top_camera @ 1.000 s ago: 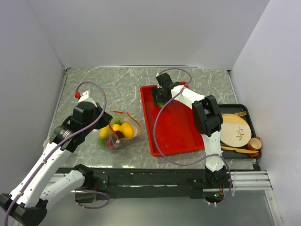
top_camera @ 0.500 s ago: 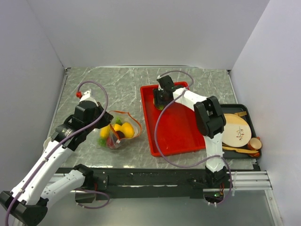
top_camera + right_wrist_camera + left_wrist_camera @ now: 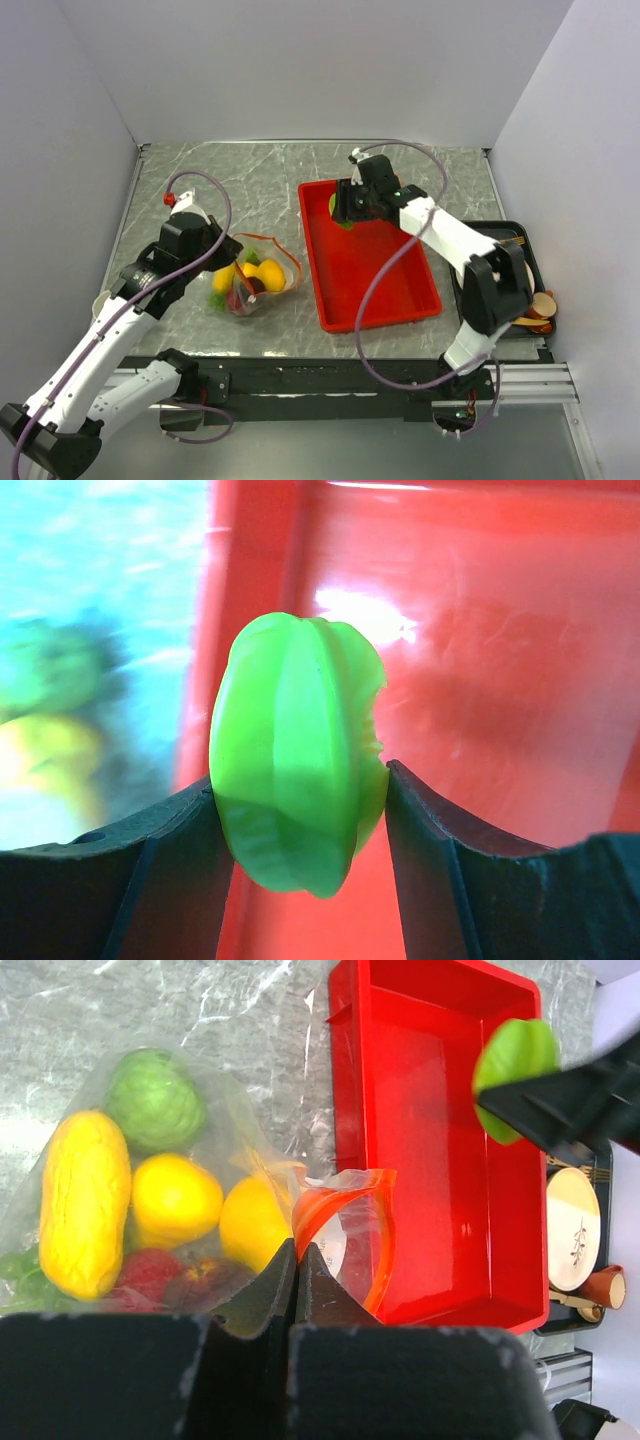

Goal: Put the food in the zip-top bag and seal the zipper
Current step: Pick up the fake fruit from the bin, then place the fake fruit in the zipper food storage bag.

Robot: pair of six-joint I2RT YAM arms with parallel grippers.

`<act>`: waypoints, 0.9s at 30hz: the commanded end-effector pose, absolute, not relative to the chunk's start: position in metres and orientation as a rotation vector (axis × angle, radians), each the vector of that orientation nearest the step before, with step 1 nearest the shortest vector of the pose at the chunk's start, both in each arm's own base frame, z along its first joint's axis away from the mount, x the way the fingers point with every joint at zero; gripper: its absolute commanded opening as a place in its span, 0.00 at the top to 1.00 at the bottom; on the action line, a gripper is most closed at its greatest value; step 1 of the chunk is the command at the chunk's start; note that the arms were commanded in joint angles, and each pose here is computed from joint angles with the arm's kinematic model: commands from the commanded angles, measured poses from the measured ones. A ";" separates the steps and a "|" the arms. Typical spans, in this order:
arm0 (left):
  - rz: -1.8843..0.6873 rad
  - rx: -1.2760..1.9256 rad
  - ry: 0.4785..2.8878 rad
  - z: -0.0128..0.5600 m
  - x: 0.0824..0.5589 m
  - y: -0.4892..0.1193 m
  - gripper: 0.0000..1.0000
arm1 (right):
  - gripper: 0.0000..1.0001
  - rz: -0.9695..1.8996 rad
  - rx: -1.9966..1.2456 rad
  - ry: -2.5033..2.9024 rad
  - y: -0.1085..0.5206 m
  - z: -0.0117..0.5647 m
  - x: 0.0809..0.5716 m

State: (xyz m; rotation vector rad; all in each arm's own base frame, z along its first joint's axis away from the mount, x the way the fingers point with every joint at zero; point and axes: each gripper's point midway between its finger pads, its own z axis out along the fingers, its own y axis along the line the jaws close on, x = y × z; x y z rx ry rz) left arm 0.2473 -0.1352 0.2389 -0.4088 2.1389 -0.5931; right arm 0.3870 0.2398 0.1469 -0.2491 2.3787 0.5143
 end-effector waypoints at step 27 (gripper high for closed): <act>-0.687 -0.403 2.104 0.241 0.258 -0.152 0.99 | 0.57 0.974 -0.941 2.306 0.383 0.197 0.199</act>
